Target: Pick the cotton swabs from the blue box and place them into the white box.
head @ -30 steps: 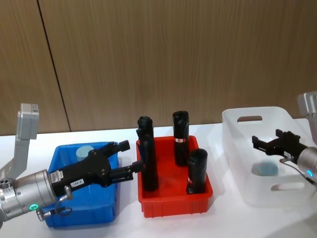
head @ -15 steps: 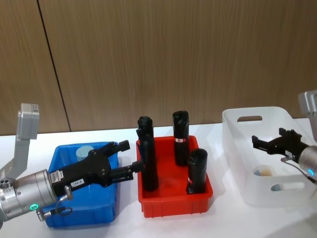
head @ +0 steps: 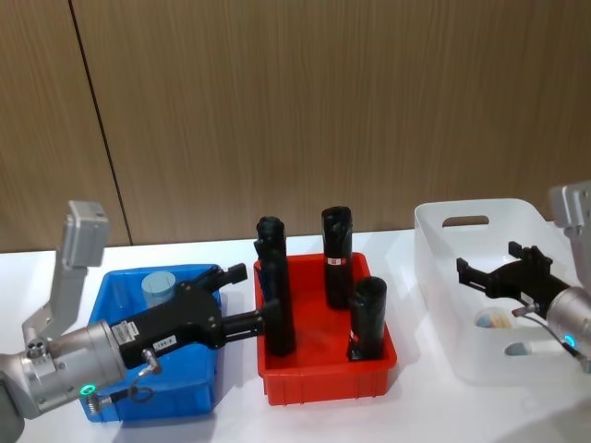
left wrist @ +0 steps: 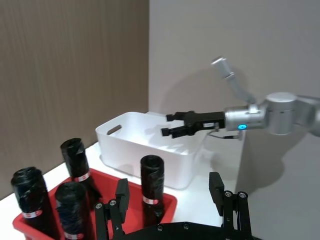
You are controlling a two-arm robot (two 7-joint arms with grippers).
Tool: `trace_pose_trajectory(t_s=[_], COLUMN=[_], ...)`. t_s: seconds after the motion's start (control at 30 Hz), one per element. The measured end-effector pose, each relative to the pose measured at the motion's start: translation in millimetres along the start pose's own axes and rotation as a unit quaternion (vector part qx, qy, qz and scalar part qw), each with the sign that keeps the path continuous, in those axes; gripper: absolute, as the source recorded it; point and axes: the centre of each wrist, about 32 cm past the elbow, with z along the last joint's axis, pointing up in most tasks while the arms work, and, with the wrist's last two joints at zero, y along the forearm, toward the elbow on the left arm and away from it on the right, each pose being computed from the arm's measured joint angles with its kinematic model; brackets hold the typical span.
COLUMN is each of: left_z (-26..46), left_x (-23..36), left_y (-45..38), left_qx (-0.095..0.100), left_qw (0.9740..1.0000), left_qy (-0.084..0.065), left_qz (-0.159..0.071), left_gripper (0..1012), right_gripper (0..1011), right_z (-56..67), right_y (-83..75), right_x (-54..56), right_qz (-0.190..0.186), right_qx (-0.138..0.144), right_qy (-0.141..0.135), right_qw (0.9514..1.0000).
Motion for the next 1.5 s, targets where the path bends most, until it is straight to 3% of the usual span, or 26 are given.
trace_pose_trajectory(t_s=[0.43,0.73,1.17,1.47,1.5], left_z=[-5.3,-8.9,-13.3,-15.3,-15.7], left_x=[-17.2,-30.4,-49.7,-63.5,-65.8], left_y=[-13.8,-23.5,-36.3,-44.8,-46.2], left_qx=[0.015,0.020,0.021,0.014,0.013], left_qw=[0.9976,0.9929,0.9821,0.9714,0.9693], left_qy=[-0.032,-0.058,-0.095,-0.121,-0.126], left_qz=[0.059,0.102,0.162,0.204,0.211], left_gripper=[1004,1004,1004,1004,1004], right_gripper=[1001,1001,1001,1001,1001], right_z=[-7.3,-10.2,-10.0,-9.0,-9.0], right_y=[-25.9,-46.7,-77.8,-90.1,-90.5], right_x=[-32.1,-54.2,-82.5,-92.4,-92.7], right_qz=[0.010,0.016,0.023,0.024,0.025], right_qx=[0.047,0.081,0.128,0.145,0.146], right_qy=[-0.007,-0.006,0.001,0.006,0.006], right_qw=[0.9988,0.9966,0.9915,0.9890,0.9890])
